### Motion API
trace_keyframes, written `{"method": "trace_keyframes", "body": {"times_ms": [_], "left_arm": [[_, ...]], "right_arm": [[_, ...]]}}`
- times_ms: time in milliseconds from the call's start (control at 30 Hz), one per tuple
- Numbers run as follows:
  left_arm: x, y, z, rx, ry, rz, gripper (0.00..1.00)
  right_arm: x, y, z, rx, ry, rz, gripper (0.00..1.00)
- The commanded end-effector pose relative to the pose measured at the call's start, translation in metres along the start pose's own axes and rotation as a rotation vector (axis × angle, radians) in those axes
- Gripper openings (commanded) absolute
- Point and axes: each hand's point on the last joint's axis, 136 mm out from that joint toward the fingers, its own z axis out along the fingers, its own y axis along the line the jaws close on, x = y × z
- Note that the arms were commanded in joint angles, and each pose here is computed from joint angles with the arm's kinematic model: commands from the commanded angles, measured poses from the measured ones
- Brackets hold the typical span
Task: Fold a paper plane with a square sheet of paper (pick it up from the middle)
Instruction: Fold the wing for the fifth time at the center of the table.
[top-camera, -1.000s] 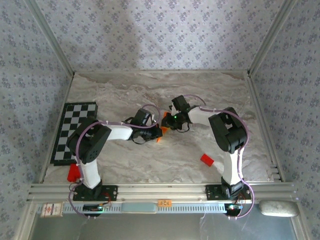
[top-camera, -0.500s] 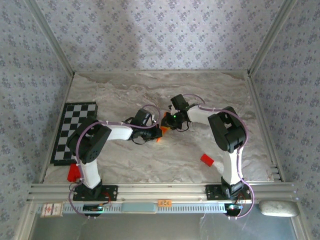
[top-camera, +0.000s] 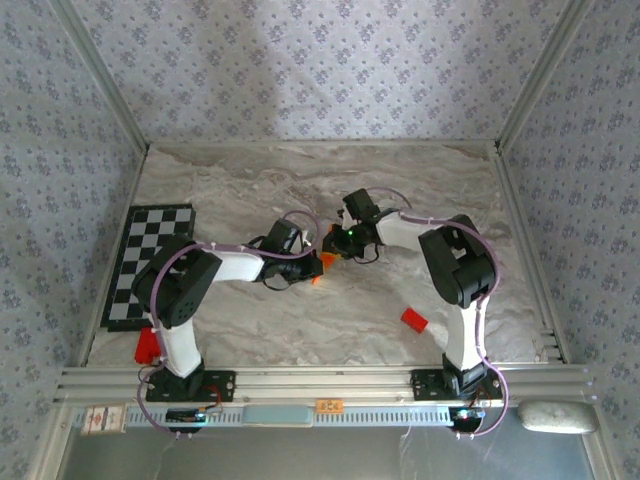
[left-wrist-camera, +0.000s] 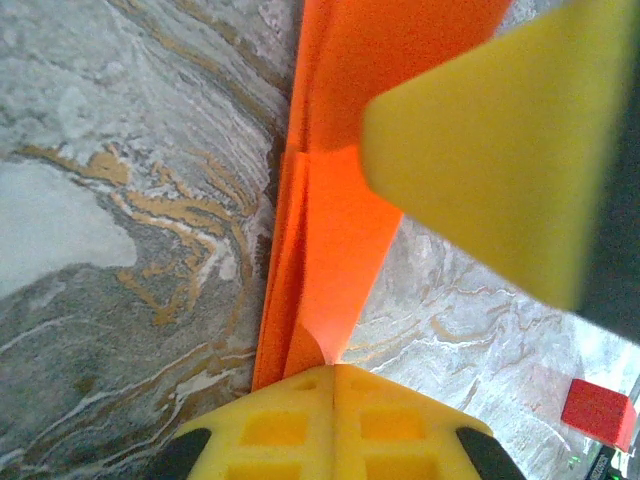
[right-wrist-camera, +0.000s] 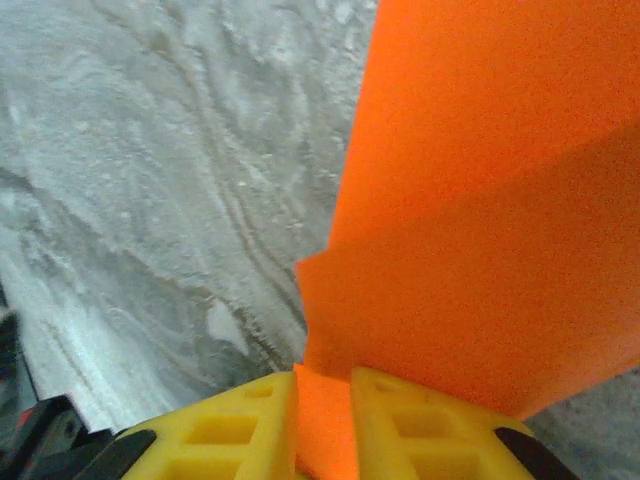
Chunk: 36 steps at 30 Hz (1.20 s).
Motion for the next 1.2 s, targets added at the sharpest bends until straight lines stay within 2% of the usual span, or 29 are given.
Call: {"method": "trace_keyframes", "body": {"times_ms": [0,267,767,1167], "left_arm": [[0.026,0.035,0.001,-0.106,0.073,-0.068,0.0],[0.024,0.031,0.003,-0.077,0.068,-0.075,0.0],[0.023,0.028,0.003,-0.059,0.068,-0.082,0.0],[0.026,0.019,-0.008,-0.036,0.09,-0.057,0.01]], "right_arm": [[-0.003,0.025,-0.023,-0.088,-0.047,-0.076,0.23],[0.025,0.012,-0.011,-0.077,-0.019,0.018,0.2],[0.024,0.002,0.009,-0.052,0.015,0.034,0.16],[0.04,-0.058,0.021,0.213,0.079,0.096,0.16]]}}
